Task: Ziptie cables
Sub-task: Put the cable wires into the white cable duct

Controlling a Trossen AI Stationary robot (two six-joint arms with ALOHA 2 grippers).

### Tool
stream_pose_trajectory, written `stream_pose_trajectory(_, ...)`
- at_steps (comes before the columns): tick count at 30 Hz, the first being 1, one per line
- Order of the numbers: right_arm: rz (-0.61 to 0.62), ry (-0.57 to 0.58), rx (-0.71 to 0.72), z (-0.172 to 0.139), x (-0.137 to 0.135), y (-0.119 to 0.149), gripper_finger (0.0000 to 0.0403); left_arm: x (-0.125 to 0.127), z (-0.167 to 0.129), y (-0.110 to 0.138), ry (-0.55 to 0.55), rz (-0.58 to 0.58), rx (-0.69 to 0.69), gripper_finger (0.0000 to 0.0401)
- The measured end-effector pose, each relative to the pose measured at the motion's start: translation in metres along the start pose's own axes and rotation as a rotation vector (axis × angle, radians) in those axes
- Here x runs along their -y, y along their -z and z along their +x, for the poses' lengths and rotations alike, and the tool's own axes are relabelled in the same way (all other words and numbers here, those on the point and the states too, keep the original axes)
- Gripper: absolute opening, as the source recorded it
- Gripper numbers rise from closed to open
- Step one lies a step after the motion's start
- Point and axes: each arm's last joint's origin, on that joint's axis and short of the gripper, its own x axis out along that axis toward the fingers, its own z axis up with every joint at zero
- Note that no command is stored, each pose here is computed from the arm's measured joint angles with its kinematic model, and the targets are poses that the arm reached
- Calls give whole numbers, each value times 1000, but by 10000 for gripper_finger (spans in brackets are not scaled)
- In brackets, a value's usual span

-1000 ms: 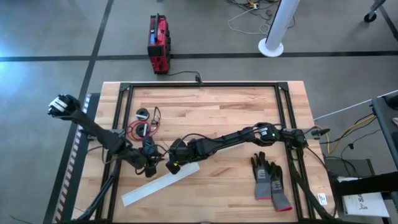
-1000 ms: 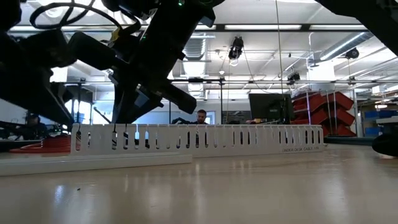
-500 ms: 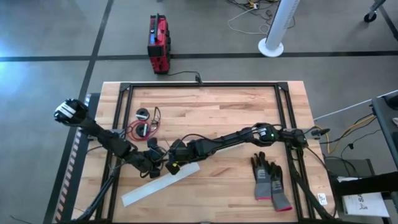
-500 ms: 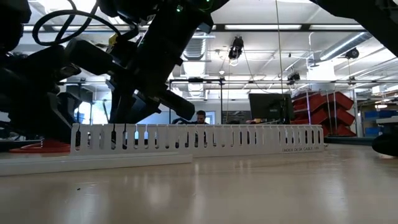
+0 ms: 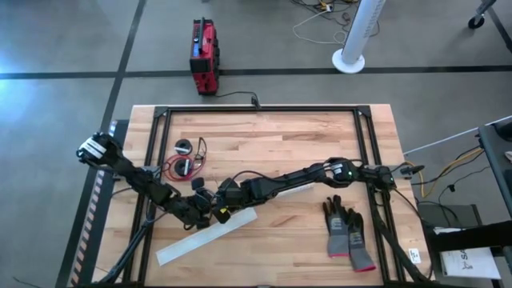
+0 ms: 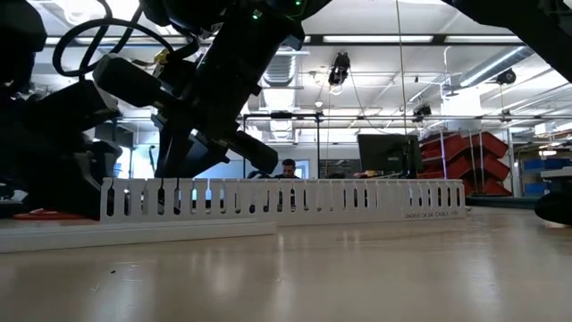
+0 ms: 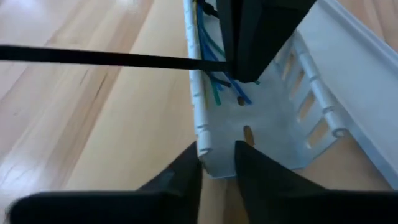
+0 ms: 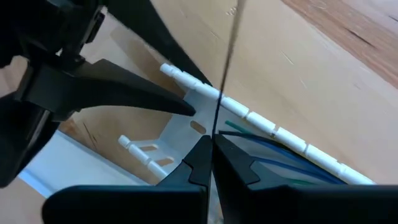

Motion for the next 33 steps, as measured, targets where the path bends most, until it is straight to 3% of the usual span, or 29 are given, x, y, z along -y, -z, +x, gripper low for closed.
stream_pose_trajectory(3, 5, -4, -6, 0, 0, -1, 0, 1, 3, 1, -10, -5, 12, 22)
stream_pose_trajectory(5, 13, -6, -8, 0, 0, 0, 0, 2, 4, 1, -16, -11, 18, 8)
stream_pose_trajectory(21, 41, -31, -40, -5, 0, -7, 0, 2, 4, 1, -19, 1, 25, 0)
stream_pose_trajectory(33, 71, -35, -82, -11, 2, -12, 0, 12, 5, -15, -54, 99, 24, 0)
